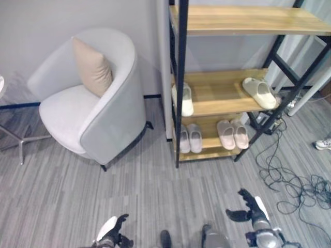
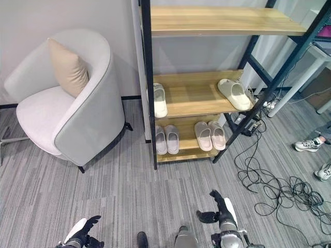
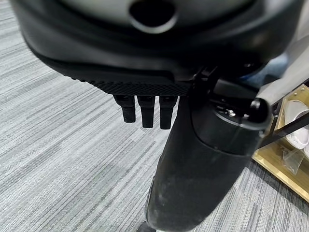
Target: Arrange the slippers neatly on the shoe rack.
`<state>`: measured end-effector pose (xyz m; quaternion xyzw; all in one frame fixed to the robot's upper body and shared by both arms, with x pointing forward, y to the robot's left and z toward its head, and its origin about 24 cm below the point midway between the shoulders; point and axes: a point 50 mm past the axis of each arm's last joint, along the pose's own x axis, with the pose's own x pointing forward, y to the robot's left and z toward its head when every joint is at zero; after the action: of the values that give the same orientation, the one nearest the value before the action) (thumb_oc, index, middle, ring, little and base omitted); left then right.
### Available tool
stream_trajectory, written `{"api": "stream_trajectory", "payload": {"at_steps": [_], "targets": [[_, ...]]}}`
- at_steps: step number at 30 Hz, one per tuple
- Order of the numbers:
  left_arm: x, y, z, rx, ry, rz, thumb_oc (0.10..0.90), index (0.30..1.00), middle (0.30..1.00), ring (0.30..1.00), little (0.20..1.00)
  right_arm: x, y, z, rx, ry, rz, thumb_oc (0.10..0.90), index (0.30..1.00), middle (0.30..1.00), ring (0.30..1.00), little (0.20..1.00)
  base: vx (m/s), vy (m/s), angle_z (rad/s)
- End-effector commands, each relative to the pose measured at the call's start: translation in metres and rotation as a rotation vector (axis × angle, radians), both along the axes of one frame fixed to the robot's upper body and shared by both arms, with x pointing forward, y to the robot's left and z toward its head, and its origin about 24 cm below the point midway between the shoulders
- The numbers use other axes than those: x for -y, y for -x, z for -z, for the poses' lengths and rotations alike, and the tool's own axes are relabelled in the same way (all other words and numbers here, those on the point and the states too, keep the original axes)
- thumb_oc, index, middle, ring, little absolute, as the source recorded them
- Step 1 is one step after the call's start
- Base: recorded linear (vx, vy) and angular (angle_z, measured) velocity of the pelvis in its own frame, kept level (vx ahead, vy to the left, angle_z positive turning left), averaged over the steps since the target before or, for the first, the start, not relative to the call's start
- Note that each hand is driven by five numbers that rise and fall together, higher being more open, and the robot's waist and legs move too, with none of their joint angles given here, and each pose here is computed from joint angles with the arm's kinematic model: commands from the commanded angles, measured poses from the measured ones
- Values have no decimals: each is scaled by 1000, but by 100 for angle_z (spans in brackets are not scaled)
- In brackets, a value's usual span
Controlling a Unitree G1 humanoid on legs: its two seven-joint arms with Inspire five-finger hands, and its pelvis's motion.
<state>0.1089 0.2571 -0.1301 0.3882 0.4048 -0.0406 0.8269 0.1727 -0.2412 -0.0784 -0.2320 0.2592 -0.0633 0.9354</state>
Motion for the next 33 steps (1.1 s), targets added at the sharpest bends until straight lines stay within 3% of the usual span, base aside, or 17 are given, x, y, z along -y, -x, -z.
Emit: {"api": "stream_trajectory", "payload": {"at_steps": [1, 3, 6, 13, 15, 22, 29, 33], "targets": [[-3, -19, -11, 138, 0, -66, 800, 900, 900, 900, 900, 30, -39, -59, 257, 201, -48, 800, 900, 900, 900, 900, 403, -705, -44], [-5, -14, -9, 118, -21, -40, 800, 900, 900, 900, 900, 28, -39, -69, 300, 203, -72, 800, 900, 900, 900, 900, 338, -635, -10], [8, -33, -14, 165, 28, -8, 800, 900, 900, 900, 900, 27, -41, -96, 429, 206, -110, 800, 900, 900, 900, 900, 60, -446, 43], [16, -41, -17, 217, 89, -71, 800, 900, 900, 900, 900, 8, -53, -128, 566, 225, -243, 800, 900, 900, 900, 900, 132, -126, 24], [13, -31, -11, 174, 77, -92, 800, 900, 900, 900, 900, -10, -61, -144, 627, 261, -366, 800, 900, 900, 900, 900, 207, -2, -2], [-5, 5, 11, -1, 21, -275, 800, 900, 900, 900, 900, -42, -61, -171, 740, 260, -551, 800, 900, 900, 900, 900, 166, 104, -26], [-7, 14, 13, -43, -21, -246, 800, 900, 900, 900, 900, -35, -64, -184, 794, 386, -512, 800, 900, 900, 900, 900, 83, 96, -5], [-1, 19, 16, -66, -15, -208, 800, 900, 900, 900, 900, -18, -70, -208, 869, 547, -443, 800, 900, 900, 900, 900, 56, 91, 0]]}}
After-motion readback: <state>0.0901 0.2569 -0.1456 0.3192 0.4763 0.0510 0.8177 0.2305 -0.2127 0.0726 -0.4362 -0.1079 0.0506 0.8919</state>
